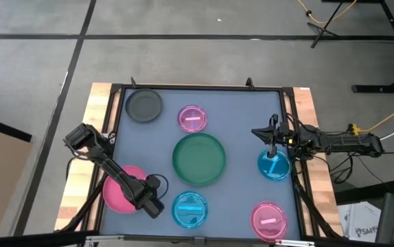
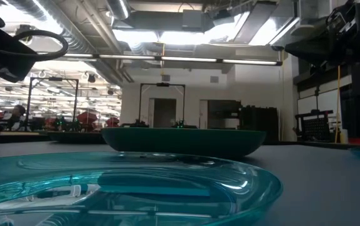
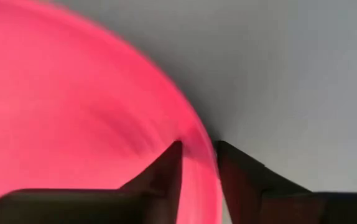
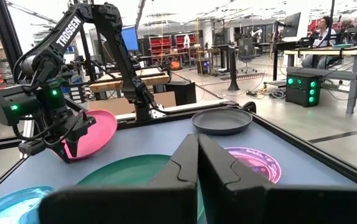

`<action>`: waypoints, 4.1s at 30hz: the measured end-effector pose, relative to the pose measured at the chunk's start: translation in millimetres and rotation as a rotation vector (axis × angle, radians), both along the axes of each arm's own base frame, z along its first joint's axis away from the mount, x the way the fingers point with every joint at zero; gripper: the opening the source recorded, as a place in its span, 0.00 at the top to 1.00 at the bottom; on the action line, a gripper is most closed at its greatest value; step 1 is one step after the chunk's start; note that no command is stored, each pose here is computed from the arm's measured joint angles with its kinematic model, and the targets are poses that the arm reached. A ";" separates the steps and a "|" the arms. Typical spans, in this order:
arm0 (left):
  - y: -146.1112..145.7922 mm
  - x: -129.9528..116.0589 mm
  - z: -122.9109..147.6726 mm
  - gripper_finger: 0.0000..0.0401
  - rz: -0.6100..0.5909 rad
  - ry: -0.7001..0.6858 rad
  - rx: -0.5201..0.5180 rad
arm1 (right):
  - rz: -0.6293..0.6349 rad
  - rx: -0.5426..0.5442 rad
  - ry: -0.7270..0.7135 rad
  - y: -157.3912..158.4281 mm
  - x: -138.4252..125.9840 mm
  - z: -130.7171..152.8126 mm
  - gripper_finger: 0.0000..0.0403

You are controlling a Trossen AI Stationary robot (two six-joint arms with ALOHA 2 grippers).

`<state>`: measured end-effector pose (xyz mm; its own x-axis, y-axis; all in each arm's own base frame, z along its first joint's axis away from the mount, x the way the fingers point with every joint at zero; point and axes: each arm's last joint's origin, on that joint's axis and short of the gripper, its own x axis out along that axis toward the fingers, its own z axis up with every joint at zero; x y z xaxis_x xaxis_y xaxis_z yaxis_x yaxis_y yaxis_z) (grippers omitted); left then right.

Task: Stack plastic plates
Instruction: Stack the pink plate on top of the green plate, then stack the black plate on top of the pink plate

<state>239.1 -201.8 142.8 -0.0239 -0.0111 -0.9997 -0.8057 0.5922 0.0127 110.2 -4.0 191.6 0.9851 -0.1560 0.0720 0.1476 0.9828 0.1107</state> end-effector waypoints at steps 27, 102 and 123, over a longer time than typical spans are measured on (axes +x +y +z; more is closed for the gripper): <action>7.4 27.5 81.2 0.99 -0.419 -0.066 0.264 | 0.000 0.000 0.018 0.0 0.1 -1.8 1.00; 89.3 158.3 51.1 0.72 -1.018 -0.291 0.189 | -0.012 0.000 0.065 -0.3 0.2 -6.3 1.00; 110.8 91.1 108.4 0.72 -0.910 -0.181 0.482 | -0.011 0.000 0.065 -0.3 0.2 -6.2 1.00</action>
<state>330.2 -91.0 251.2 0.3272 0.3370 -0.8828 -0.0710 0.9404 0.3327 110.4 -4.3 185.4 0.9859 -0.1671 0.0084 0.1654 0.9810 0.1010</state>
